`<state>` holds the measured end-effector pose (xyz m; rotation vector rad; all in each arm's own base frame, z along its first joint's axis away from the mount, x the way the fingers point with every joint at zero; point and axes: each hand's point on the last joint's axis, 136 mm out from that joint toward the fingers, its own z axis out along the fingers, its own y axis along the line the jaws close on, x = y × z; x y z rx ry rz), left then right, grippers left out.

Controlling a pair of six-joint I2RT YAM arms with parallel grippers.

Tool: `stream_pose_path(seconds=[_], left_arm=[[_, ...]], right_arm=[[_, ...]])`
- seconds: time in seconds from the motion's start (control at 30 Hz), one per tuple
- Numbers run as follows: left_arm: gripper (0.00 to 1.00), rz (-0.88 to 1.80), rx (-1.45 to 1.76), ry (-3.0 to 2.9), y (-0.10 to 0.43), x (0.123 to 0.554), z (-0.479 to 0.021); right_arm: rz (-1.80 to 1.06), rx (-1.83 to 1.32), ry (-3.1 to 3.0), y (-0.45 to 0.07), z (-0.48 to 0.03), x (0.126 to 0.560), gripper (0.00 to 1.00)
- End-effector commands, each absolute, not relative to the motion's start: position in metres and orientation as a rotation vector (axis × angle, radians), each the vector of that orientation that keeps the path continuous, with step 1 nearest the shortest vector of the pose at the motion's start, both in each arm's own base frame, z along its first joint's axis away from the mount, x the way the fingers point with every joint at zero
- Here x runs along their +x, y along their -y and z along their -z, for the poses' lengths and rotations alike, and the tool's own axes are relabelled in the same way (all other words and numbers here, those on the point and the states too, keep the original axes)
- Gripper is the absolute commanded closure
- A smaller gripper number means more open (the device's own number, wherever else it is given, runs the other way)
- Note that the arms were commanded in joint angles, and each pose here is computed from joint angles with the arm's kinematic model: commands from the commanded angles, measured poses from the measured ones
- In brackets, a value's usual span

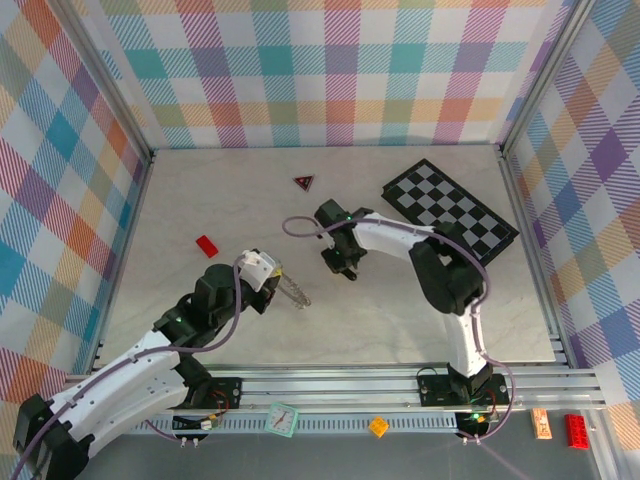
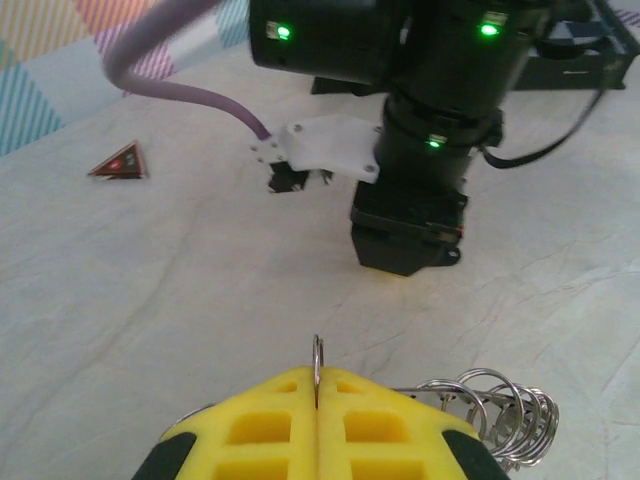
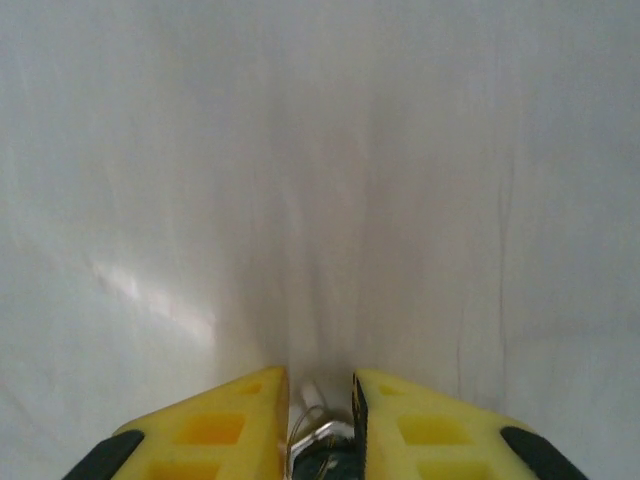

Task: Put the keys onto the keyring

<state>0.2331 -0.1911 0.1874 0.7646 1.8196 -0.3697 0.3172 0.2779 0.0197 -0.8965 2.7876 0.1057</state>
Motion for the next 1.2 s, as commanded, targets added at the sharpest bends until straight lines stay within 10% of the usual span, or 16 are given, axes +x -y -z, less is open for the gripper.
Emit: stream_pose_path(seconds=[0.0,0.53,1.17], left_arm=[[1.0,0.457,0.755,-1.728,0.205,0.237,-0.212],[1.0,0.53,0.728,-1.721,0.22,0.244,-0.201],[1.0,0.594,0.785,-1.717,0.232,0.239,-0.196]], right_arm=[[-0.031,-0.868,-2.896,-0.246,-0.016,0.278,0.76],[-0.107,-0.489,-2.861,-0.225,-0.07,0.258,0.47],[0.072,-0.617,-2.969,-0.204,-0.032,0.23,0.65]])
